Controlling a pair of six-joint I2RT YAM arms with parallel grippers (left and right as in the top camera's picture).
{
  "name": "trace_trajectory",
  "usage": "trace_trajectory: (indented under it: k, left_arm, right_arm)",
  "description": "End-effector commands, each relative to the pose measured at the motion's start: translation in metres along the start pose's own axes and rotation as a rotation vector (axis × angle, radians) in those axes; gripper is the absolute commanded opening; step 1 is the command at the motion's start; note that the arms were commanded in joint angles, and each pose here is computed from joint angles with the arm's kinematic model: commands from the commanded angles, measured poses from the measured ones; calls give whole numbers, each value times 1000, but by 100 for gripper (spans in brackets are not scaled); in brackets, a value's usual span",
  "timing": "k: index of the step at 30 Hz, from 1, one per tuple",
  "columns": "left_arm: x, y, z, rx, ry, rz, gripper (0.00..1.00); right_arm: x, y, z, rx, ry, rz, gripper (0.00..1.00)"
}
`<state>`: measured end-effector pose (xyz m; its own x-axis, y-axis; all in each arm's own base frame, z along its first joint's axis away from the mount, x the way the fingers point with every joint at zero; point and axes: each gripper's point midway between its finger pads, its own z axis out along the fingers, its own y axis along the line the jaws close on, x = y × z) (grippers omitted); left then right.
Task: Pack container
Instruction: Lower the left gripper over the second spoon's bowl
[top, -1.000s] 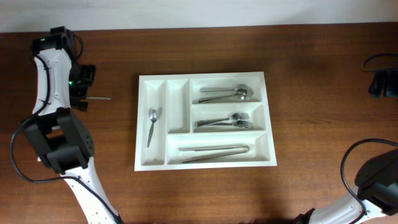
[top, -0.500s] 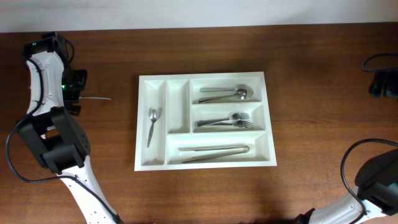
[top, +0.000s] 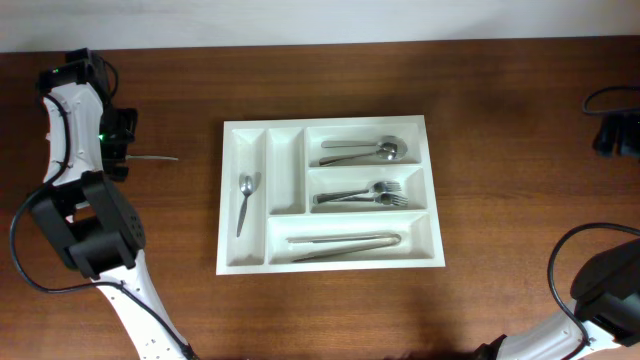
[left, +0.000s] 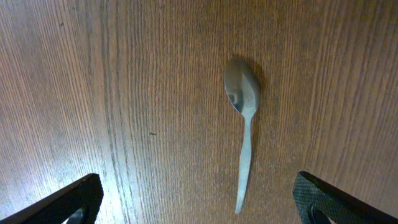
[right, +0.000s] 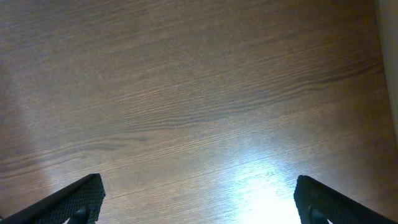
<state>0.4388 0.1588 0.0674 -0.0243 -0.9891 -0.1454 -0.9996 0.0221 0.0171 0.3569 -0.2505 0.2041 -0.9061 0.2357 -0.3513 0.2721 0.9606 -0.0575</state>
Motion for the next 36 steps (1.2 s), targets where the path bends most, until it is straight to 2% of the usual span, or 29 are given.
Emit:
trace_trajectory:
  k: [1,23,36]
  left_arm:
    - [0,1,23,-47,5,2,100]
    - [-4,-20,35,22,-11,25,100]
    - [-3,-19,38,13,-8,26,100]
  right_arm:
    - [1,-3,-1,5,-1,14,99]
    - [1,-3,-1,5,-1,14,99]
    - [1,-3,-1,5,-1,14,99]
